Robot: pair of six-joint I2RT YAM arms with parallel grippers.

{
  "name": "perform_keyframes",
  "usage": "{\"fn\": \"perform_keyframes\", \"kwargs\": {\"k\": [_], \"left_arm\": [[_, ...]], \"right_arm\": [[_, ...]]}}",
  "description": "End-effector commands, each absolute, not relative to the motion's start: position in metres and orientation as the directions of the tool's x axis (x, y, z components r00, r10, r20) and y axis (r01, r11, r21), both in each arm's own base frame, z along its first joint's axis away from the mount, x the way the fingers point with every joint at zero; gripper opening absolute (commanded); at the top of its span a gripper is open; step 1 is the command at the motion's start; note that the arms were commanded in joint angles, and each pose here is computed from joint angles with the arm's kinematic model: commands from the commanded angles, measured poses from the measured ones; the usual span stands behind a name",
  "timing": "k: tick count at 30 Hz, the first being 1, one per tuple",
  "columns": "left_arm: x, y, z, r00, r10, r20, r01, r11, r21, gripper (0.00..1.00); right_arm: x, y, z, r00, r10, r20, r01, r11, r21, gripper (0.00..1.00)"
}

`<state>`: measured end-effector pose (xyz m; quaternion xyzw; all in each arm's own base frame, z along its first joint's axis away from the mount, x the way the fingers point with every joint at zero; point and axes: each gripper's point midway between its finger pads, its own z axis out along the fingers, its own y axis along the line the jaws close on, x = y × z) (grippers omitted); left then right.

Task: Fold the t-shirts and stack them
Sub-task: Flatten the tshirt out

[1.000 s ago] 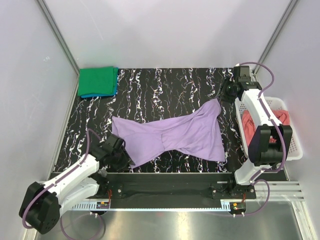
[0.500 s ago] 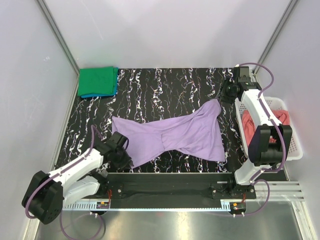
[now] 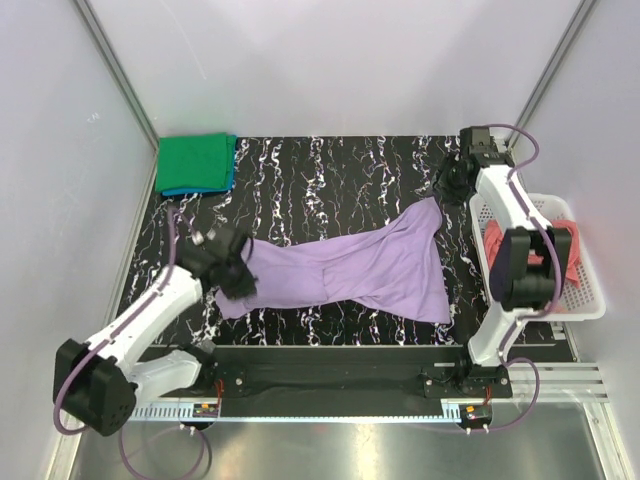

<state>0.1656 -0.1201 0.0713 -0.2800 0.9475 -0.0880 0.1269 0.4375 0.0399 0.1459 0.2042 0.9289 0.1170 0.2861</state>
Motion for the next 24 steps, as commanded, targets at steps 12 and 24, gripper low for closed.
{"fn": "perform_keyframes", "kwargs": {"k": [12, 24], "left_arm": [[0.272, -0.025, 0.253, -0.553, -0.649, -0.523, -0.507, 0.76, -0.407, 0.0], [0.299, -0.019, 0.235, -0.566, -0.659, -0.494, -0.515, 0.752, -0.412, 0.0]], "right_arm": [[0.495, 0.047, 0.097, -0.843, 0.37, -0.39, 0.255, 0.914, 0.315, 0.64], [0.533, 0.068, 0.066, -0.891, 0.274, -0.363, 0.074, 0.875, 0.478, 0.56]]}}
